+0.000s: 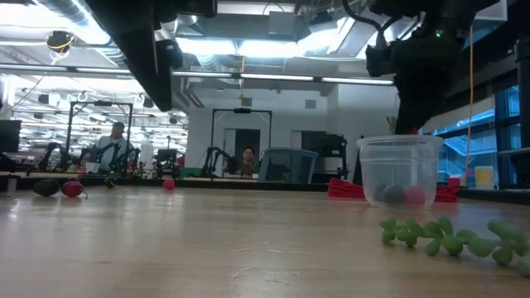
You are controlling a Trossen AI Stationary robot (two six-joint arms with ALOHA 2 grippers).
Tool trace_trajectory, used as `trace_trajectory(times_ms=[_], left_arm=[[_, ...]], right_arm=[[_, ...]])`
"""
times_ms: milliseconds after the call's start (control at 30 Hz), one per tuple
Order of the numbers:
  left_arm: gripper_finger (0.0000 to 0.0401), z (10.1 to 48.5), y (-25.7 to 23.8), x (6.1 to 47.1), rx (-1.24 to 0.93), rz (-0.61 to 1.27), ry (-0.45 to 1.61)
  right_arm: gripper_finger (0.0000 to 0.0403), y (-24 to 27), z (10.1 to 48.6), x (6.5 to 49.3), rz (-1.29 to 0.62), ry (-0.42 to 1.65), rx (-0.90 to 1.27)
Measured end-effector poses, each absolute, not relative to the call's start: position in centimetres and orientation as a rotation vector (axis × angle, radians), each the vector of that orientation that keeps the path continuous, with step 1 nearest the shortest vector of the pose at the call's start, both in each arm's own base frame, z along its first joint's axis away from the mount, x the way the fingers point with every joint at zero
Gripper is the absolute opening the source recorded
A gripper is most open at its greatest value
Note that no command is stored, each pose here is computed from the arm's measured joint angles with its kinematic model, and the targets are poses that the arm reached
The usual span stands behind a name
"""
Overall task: Pick and placing Produce into tupperware
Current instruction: Put the red strawberry into the transparent container
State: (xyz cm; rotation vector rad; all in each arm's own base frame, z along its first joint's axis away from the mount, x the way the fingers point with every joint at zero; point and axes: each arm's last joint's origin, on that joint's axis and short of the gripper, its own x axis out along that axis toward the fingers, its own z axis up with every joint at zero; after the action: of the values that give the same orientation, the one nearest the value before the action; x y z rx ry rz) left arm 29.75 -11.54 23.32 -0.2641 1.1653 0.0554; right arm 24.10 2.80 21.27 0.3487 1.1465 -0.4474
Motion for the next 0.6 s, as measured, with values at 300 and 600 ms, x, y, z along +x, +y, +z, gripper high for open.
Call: trace_trajectory(times_ms=[300, 600], left_arm=[[0.03, 23.0, -13.3, 29.7, -0.304, -0.005, 1.172], [0.03, 20.6, -16.3, 29.9, -0.322, -0.066, 1.22]], right_arm=[[0.0139, 2.8, 19.9, 23.9, -0.442, 1.131, 0.354], [0.0148, 2.8, 20.0, 24.0, -0.423, 1.116, 0.341]])
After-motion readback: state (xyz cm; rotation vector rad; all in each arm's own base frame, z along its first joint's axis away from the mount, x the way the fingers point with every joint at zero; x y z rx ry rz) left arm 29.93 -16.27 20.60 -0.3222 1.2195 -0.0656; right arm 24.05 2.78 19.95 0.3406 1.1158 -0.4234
